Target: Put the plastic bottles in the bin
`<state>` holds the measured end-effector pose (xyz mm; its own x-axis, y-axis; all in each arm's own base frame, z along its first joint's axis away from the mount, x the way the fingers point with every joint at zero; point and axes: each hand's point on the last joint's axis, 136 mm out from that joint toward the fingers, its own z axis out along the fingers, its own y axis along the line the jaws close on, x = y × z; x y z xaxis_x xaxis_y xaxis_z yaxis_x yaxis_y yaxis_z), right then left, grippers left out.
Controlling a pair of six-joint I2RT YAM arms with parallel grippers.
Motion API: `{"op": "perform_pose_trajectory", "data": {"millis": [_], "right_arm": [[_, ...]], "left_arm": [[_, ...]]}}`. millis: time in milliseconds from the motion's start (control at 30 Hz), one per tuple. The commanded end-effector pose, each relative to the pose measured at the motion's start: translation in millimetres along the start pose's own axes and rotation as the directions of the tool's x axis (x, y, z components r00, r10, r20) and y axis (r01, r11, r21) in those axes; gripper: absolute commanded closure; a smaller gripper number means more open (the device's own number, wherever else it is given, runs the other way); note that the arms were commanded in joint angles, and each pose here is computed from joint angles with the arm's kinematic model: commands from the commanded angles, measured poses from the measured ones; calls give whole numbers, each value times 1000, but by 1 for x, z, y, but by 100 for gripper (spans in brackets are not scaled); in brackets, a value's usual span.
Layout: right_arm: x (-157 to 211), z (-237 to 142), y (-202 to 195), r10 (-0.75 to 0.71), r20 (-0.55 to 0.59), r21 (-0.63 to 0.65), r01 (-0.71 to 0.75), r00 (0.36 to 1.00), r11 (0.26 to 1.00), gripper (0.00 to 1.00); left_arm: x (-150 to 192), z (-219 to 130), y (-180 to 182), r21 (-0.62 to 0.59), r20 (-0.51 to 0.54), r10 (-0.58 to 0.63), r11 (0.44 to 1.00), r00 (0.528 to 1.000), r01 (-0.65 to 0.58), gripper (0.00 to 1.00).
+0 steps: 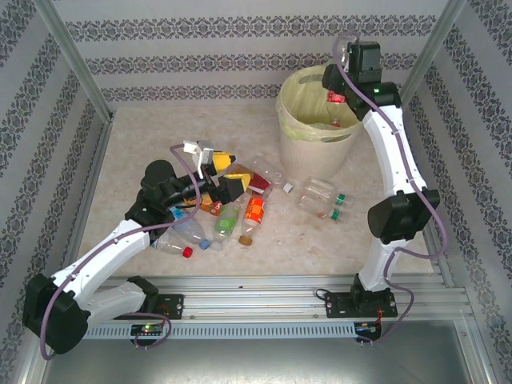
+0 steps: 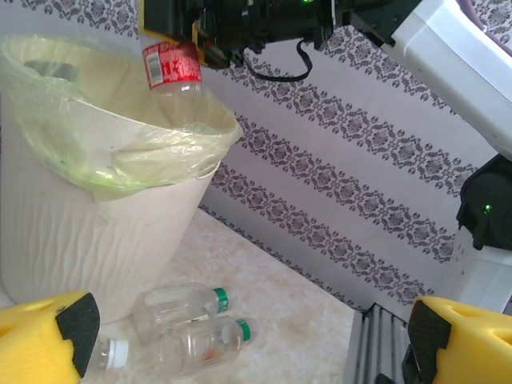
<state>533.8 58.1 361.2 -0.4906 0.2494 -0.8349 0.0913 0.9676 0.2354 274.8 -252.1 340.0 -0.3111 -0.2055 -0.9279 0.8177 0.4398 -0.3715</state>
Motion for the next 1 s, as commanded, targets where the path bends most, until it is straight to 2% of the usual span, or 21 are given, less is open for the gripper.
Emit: {"op": "perform_pose_trajectory", "data": {"millis": [0, 133, 267, 400, 533, 967], "right_arm": [[30, 12, 2, 20, -106, -27, -23, 994, 999, 46], [56, 24, -3, 31, -174, -17, -35, 984, 999, 42], [69, 28, -8, 35, -202, -2, -36, 979, 999, 34], [65, 20, -9, 37, -192, -1, -38, 981, 999, 26], [55, 7, -10, 31, -168, -6, -32, 985, 999, 21], [35, -57, 0, -33, -88, -90, 25, 996, 996, 20]], "left_arm": [[11, -2, 10, -42, -48, 42, 998, 998, -44, 0], [16, 0, 12, -43, -75, 45, 998, 996, -49, 0], [20, 0, 15, -52, -96, 53, 997, 994, -58, 0], [22, 0, 16, -56, -105, 49, 997, 993, -55, 0], [24, 0, 15, -46, -111, 53, 997, 992, -58, 0], [25, 2, 10, -12, -116, 41, 999, 992, -43, 0]]}}
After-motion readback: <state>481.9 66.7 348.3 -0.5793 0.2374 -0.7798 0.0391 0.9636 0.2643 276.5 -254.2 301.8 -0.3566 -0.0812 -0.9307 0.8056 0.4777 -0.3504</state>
